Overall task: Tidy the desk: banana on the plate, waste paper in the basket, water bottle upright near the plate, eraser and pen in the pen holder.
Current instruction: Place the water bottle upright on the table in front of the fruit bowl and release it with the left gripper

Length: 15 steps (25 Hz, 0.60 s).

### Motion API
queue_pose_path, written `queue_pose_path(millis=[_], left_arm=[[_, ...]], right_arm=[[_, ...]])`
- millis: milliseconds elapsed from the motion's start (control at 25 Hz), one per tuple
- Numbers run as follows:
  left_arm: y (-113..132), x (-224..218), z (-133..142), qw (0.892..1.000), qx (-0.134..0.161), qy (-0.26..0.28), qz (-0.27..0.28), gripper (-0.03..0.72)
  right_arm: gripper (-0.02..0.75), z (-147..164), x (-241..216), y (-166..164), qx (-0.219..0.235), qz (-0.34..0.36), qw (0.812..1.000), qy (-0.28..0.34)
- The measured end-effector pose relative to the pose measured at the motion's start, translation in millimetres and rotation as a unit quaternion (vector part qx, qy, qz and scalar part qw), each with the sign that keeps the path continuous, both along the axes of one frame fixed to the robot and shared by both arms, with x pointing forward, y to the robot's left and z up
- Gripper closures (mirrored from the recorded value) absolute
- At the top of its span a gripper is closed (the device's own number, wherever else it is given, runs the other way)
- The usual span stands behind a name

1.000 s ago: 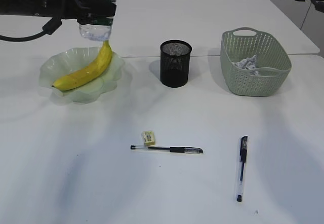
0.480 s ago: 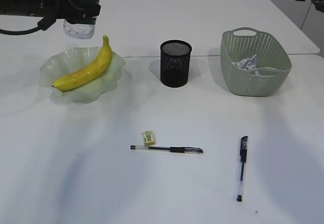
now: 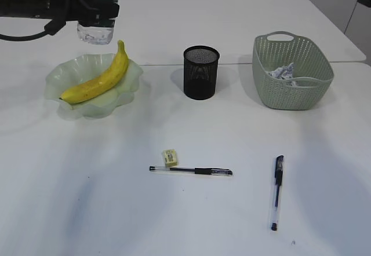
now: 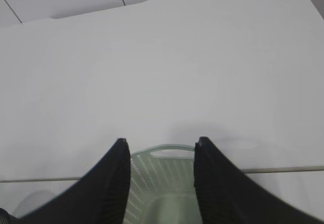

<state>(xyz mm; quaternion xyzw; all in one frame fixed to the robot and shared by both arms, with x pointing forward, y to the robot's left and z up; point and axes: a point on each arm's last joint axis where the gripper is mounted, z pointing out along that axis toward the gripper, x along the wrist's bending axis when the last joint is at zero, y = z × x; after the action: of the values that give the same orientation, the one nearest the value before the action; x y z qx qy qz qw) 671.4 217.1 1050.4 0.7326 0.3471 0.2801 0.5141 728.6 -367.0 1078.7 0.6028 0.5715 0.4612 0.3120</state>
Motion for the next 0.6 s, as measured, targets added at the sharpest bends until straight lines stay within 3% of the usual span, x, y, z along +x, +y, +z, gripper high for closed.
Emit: queue_pose_path(millis=[280, 480, 600], left_arm=[[-1.1, 0.4, 1.8, 1.0, -0.026, 0.003, 0.003, 0.33], [-1.5, 3.0, -5.2, 0.999, -0.03, 0.011, 0.004, 0.33], [-4.1, 5.8, -17.8, 0.999, -0.034, 0.026, -0.009, 0.33]], right_arm=[[0.422, 3.0, 1.0, 0.6, 0.039, -0.011, 0.999, -0.011], [0.422, 3.6, 1.4, -0.3, 0.037, -0.016, 0.999, -0.015], [0.422, 1.7, 2.6, -1.5, 0.013, -0.012, 1.0, -0.02]])
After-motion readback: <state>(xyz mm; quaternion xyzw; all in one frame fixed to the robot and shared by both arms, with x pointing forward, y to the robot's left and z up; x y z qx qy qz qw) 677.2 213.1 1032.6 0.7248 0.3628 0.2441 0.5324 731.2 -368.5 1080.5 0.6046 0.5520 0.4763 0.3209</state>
